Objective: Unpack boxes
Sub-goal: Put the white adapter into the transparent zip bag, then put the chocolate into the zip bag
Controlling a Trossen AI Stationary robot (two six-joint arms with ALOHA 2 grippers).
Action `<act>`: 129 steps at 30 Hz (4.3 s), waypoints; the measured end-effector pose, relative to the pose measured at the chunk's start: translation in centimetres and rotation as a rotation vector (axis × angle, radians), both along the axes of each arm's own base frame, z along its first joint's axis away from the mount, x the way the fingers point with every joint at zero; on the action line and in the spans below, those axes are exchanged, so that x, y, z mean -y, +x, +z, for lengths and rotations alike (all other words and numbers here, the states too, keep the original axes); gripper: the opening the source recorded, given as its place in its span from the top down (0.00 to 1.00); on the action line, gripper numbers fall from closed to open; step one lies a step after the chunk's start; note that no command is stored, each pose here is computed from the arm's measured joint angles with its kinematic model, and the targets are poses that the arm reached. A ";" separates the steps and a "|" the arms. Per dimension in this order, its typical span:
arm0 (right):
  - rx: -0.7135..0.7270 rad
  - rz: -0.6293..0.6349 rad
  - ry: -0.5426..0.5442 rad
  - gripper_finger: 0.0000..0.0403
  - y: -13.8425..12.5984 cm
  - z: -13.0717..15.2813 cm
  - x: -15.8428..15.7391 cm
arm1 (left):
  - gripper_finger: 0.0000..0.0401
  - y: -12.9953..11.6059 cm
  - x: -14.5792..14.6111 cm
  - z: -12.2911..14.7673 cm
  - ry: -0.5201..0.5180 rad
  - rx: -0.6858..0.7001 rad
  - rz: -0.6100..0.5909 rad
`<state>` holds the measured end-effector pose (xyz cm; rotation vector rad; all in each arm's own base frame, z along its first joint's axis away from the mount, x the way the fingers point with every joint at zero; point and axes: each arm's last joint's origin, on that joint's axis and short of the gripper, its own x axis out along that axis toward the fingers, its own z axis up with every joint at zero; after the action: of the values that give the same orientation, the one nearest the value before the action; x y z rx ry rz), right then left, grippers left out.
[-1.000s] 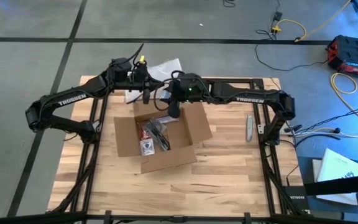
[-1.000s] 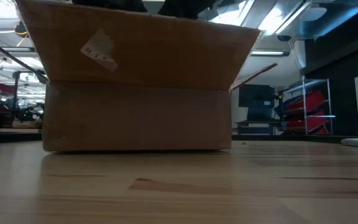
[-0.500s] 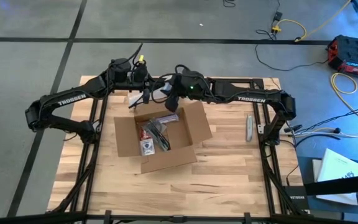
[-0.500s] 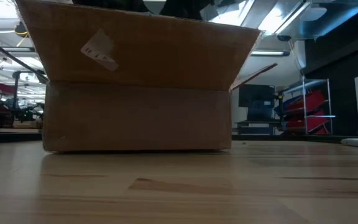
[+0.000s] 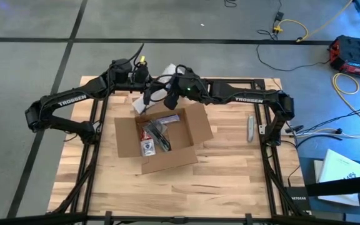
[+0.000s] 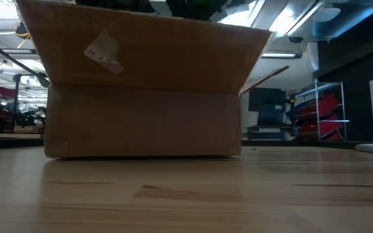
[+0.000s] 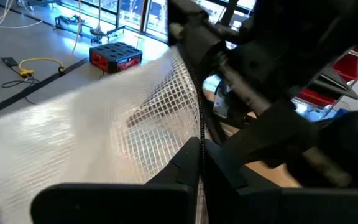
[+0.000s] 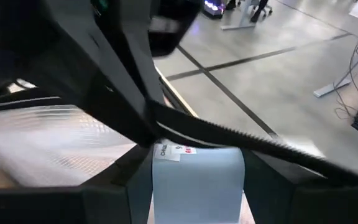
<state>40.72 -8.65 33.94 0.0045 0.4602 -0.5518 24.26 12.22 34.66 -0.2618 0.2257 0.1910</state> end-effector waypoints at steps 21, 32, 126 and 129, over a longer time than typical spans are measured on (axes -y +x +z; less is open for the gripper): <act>0.034 0.066 0.020 0.21 1.0 0.6 -0.8 | 1.00 0.0 0.2 -0.1 0.019 -0.012 -0.022; -0.088 0.229 0.131 0.24 -0.2 3.8 -5.2 | 1.00 -0.4 -0.6 -0.2 0.096 -0.042 -0.007; -0.885 0.539 0.049 0.98 6.8 -16.5 -2.8 | 1.00 -3.0 -2.9 -1.1 0.137 -0.093 0.128; -0.899 0.563 0.090 0.98 6.7 -15.1 -3.6 | 1.00 -3.0 -2.9 -1.1 0.150 -0.097 0.125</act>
<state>47.44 -5.07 18.85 -0.2894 1.3113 0.0595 21.28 15.10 33.52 -0.1179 0.2898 0.3429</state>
